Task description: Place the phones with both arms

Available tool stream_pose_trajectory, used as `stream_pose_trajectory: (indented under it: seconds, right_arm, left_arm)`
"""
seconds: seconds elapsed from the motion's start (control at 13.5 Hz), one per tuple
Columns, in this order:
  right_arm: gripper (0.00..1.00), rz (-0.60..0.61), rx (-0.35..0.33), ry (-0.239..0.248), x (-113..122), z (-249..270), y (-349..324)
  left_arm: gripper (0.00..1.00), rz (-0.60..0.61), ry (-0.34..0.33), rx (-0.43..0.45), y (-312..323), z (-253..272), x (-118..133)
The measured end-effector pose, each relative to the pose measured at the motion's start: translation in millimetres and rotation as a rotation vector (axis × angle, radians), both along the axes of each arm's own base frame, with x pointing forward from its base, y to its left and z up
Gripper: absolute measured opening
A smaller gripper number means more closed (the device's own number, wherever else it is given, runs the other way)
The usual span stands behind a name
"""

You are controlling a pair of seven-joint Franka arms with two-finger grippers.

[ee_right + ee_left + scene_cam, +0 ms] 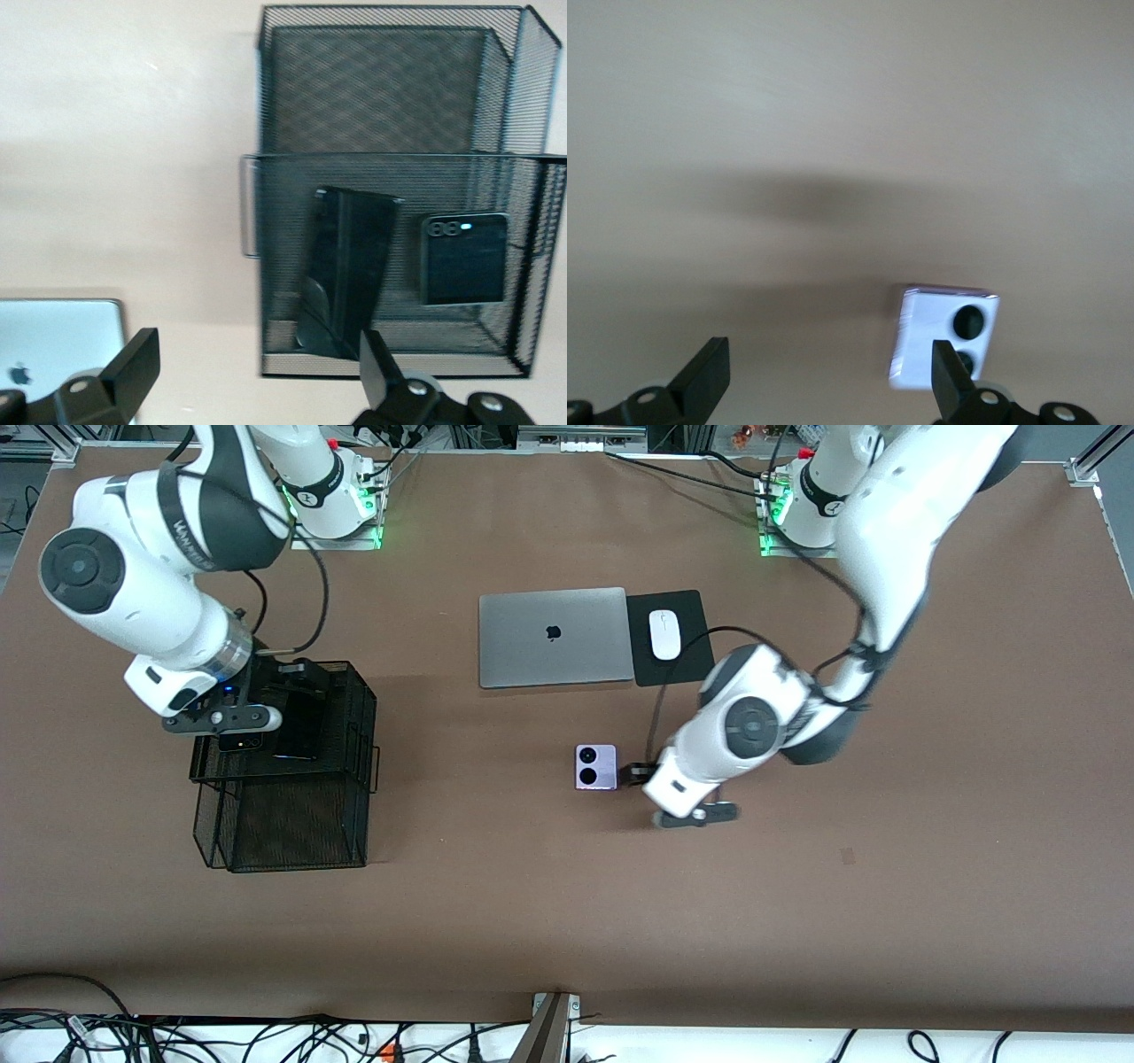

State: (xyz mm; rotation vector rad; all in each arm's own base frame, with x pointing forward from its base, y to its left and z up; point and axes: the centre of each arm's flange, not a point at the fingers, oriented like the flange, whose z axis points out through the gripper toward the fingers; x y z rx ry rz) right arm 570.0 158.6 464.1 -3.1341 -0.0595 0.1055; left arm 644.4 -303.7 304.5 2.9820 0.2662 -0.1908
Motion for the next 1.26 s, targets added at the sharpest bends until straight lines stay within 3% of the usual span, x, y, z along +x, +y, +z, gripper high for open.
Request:
stream_pose_trajectory:
  seconds: [0.22,0.52,0.74,1.04,1.26]
  right_arm:
    - [1.00,-0.048,-0.005,-0.012,-4.9,-0.7,66.2]
    - [1.00,-0.125,-0.021,-0.020,-3.8,-32.1,180.3]
    - [1.00,-0.150,-0.042,-0.067,-3.6,-63.1,269.3]
    - [1.00,-0.141,-0.009,-0.115,-26.1,-114.1,374.4]
    - [1.00,-0.087,0.011,-0.174,-37.9,-159.7,409.7]
  left_arm:
    - [1.00,-0.036,0.030,0.084,59.0,72.5,-0.7]
    - [1.00,-0.118,0.013,0.133,141.8,156.4,-4.8]
    - [1.00,-0.151,-0.009,0.156,207.2,223.7,-12.8]
    - [1.00,-0.152,-0.036,0.153,284.3,269.6,-16.7]
    - [1.00,-0.094,-0.060,0.201,319.9,281.3,-21.0]
